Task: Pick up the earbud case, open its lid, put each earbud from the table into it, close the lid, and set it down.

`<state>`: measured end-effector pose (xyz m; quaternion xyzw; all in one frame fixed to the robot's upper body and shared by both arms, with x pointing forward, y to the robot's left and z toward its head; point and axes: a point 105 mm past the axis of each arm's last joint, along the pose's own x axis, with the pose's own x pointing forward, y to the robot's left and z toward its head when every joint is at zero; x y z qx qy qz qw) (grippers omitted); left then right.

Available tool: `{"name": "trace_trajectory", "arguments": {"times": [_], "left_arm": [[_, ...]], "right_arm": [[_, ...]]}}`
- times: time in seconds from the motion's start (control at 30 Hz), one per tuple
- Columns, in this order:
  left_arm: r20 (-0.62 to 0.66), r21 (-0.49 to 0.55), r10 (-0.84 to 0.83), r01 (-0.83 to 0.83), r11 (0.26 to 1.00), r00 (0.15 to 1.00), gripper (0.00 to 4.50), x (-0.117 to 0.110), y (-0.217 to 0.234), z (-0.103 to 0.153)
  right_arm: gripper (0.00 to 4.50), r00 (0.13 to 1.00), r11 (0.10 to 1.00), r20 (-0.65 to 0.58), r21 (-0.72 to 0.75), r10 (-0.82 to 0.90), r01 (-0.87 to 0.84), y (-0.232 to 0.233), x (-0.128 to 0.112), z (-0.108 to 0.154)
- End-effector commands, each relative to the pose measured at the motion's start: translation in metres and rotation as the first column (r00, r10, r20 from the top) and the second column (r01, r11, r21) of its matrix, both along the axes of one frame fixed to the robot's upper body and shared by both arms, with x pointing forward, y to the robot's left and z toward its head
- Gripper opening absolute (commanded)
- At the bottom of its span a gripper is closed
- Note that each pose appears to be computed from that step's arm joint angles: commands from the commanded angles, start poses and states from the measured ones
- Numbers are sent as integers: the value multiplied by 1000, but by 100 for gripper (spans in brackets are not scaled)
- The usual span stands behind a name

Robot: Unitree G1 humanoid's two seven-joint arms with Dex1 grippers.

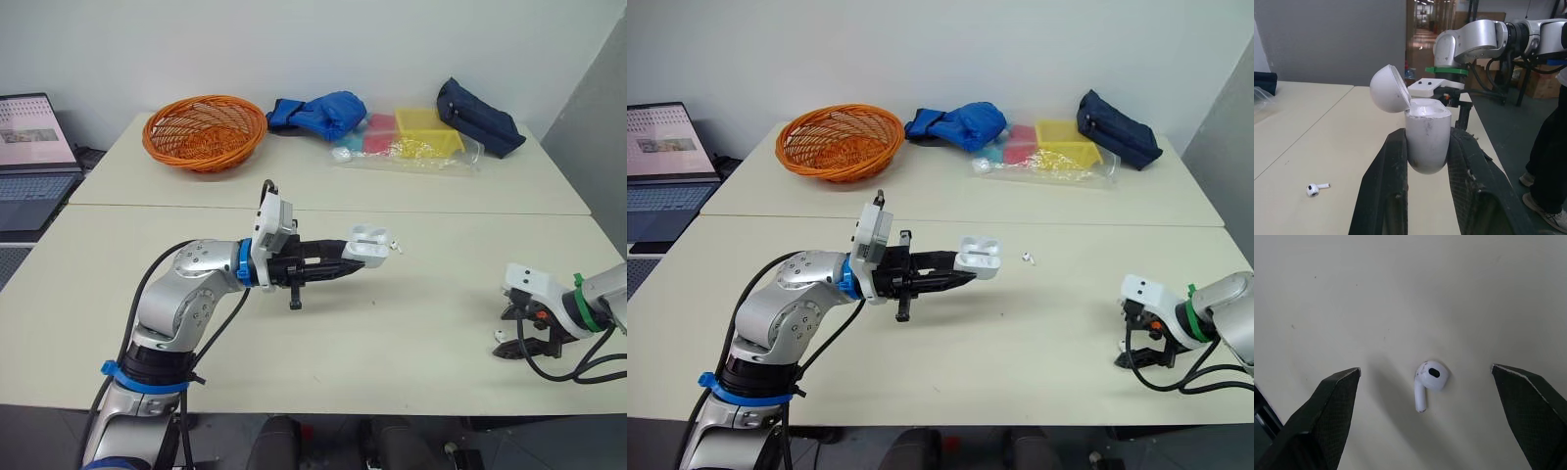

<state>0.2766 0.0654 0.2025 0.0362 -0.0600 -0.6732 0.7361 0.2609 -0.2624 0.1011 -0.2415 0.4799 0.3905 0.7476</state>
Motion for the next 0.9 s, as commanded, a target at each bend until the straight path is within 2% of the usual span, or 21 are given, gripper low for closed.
{"name": "trace_trajectory", "arguments": {"times": [0.03,0.17,0.73,0.83,0.9], "left_arm": [[32,8,-13,13,1000,999,74,-7,1,4],[33,13,-10,9,1000,999,74,-6,3,4],[38,26,-15,14,1000,999,74,-5,4,4],[38,29,-17,16,999,999,74,-5,4,4],[39,31,-17,16,999,999,74,-5,4,4]], "right_arm": [[391,1000,1000,25,-1,0,0,0,-1,4],[255,999,1000,32,-6,-3,3,1,-1,-1],[255,999,1000,20,15,-27,27,6,-7,-13],[191,999,999,17,19,-29,29,8,-8,-14],[121,999,999,18,18,-26,26,7,-8,-15]]}}
